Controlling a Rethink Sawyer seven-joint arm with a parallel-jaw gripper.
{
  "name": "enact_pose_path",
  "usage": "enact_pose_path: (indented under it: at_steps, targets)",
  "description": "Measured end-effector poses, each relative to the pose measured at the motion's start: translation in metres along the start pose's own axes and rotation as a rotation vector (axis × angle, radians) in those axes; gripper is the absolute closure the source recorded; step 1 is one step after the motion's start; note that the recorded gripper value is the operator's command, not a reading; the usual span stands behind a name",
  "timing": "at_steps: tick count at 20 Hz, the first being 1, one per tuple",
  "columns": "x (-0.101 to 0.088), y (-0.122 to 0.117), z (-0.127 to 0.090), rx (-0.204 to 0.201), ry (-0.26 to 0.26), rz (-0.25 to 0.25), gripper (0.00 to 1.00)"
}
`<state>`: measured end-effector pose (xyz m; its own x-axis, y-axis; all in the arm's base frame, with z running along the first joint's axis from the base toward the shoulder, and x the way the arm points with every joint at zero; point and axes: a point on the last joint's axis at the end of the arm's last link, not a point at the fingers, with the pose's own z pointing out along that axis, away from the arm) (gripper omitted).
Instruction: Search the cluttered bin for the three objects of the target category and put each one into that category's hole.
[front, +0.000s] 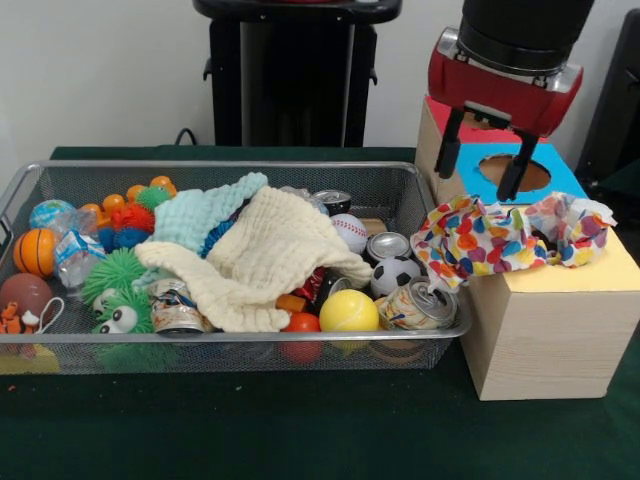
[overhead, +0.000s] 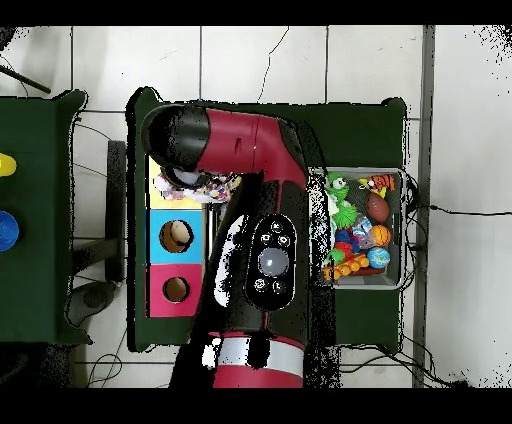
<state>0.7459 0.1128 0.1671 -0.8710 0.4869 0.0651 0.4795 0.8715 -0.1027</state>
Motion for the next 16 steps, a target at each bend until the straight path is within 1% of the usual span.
enact_pose_path:
  at_steps: [1,4,5,10,12,14,16]
  targets:
    - [0.005,0.007,0.001,0.002,0.001,-0.012,0.0]
    - [0.012,0.014,0.003,0.005,0.0,-0.026,0.0]
    - [0.017,0.021,0.006,0.006,-0.005,-0.038,0.0]
    - [0.023,0.033,0.011,-0.001,-0.027,-0.056,0.0]
    - [0.025,0.039,0.012,-0.016,-0.045,-0.057,0.0]
    - [0.025,0.041,0.011,-0.022,-0.047,-0.052,0.0]
    - [0.024,0.04,0.011,-0.025,-0.043,-0.034,0.0]
